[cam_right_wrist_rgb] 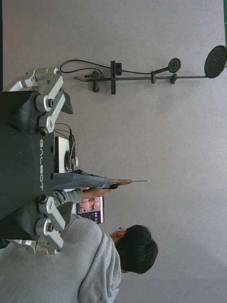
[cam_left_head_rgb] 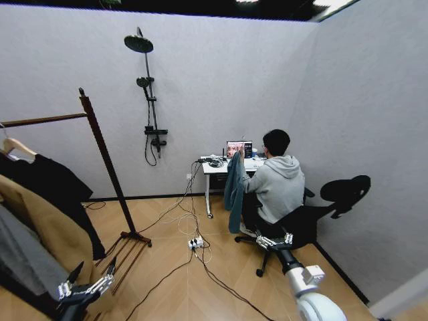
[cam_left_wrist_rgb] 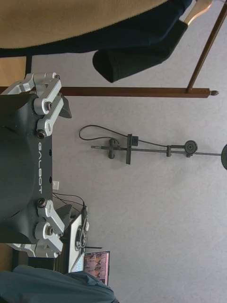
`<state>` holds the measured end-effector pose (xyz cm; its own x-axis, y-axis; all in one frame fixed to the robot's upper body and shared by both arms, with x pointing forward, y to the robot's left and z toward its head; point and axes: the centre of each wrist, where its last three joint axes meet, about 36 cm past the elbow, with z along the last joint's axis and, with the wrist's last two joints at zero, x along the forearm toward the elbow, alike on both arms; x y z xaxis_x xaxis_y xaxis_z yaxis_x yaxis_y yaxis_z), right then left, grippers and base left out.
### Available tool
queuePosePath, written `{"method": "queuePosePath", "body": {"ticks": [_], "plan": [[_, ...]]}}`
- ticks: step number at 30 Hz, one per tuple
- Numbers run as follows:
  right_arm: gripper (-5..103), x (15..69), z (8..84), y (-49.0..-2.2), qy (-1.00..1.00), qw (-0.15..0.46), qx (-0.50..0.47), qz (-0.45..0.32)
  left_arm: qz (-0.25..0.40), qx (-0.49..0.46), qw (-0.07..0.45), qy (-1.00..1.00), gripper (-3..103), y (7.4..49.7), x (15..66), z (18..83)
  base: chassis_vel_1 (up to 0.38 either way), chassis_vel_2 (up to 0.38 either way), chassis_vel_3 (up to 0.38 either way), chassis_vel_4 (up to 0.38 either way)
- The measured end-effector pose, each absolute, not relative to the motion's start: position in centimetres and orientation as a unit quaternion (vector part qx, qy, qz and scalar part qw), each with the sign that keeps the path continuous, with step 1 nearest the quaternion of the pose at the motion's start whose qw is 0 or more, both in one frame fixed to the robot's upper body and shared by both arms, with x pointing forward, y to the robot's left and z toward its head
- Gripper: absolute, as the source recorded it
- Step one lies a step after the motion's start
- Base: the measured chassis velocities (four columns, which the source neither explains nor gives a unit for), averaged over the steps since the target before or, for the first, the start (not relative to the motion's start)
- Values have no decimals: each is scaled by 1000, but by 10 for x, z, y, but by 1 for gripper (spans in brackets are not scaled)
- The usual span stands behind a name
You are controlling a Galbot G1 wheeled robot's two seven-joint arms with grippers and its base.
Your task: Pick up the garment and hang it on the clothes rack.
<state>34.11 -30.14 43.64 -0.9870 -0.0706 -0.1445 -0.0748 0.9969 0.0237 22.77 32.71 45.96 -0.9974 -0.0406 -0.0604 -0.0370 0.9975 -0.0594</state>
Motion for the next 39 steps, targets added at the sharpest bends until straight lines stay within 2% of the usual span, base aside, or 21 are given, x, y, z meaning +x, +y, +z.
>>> {"method": "queuePosePath", "body": {"ticks": [19,26,33,35,36,39], "plan": [[100,344,431,-302,997,68,-38,6,-29,-19,31,999,100,327,228,460,-248,236,237,-249],[100,353,446,-303,997,74,-11,11,-29,-19,31,999,100,327,228,460,-188,211,182,-186],[100,403,491,-335,995,95,20,10,-29,-19,31,999,100,327,228,460,-17,19,9,-2],[100,446,510,-362,994,107,24,8,-29,-19,31,999,100,327,228,460,41,-61,-59,42],[100,446,510,-362,994,107,24,8,-29,-19,31,999,100,327,228,460,19,-39,-61,47],[100,499,525,-379,994,108,13,-8,-29,-19,31,999,100,327,228,460,0,0,0,0]]}}
